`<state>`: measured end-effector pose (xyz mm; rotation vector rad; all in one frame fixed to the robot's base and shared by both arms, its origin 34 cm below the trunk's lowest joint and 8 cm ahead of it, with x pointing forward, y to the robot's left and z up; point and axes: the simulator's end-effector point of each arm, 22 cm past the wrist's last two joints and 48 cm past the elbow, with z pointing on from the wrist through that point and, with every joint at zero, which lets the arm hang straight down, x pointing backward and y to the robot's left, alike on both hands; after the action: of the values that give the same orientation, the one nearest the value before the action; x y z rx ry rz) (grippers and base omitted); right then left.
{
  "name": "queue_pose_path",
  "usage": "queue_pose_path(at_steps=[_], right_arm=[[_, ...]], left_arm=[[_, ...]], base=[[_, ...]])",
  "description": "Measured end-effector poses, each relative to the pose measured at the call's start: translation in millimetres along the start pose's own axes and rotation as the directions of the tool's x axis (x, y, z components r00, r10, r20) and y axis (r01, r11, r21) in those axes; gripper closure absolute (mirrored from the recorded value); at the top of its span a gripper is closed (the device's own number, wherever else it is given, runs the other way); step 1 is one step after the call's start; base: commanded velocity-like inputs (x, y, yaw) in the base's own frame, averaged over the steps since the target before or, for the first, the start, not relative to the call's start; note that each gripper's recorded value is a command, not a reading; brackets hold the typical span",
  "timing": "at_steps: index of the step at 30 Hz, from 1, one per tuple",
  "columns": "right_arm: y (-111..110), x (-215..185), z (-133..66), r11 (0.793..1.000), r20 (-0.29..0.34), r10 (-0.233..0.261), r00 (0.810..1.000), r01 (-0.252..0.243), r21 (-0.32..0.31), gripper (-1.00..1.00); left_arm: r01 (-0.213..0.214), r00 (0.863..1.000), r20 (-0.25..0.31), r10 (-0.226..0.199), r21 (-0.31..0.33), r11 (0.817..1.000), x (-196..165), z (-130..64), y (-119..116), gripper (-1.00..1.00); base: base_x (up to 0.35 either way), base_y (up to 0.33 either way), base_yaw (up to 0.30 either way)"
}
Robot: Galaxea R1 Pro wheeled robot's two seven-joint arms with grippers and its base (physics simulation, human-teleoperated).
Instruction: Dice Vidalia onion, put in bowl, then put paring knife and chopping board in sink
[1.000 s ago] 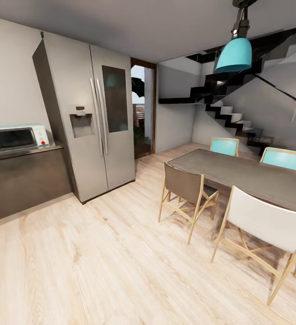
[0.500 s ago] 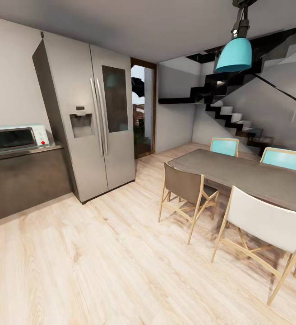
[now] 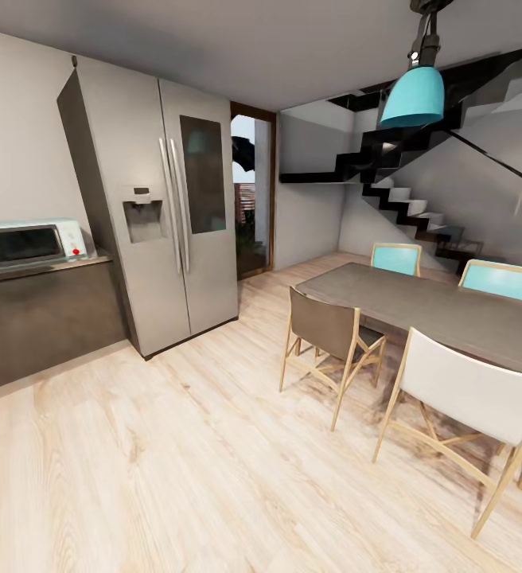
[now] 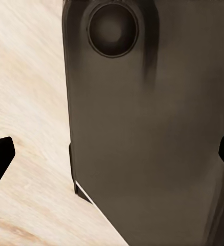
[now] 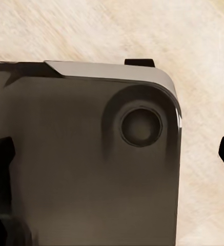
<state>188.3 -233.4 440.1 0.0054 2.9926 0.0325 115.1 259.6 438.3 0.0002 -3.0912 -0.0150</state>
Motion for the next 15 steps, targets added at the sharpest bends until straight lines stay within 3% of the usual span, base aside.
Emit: queue_pose_path(at_steps=[12, 15], right_arm=[[1, -7, -0.1, 1.000, 0.029, -0.008, 1.000, 0.008, -0.003, -1.00], [0, -7, 0.0, 1.000, 0.030, -0.008, 1.000, 0.008, -0.001, -1.00]], left_arm=[[0.005, 1.000, 0.005, -0.005, 0.007, 1.000, -2, 0.0, -5, -1.00], [0.005, 0.999, 0.051, -0.006, 0.008, 1.000, -25, -0.6, -6, -1.00]], base=[[0.000, 0.000, 0.000], [0.000, 0.000, 0.000]])
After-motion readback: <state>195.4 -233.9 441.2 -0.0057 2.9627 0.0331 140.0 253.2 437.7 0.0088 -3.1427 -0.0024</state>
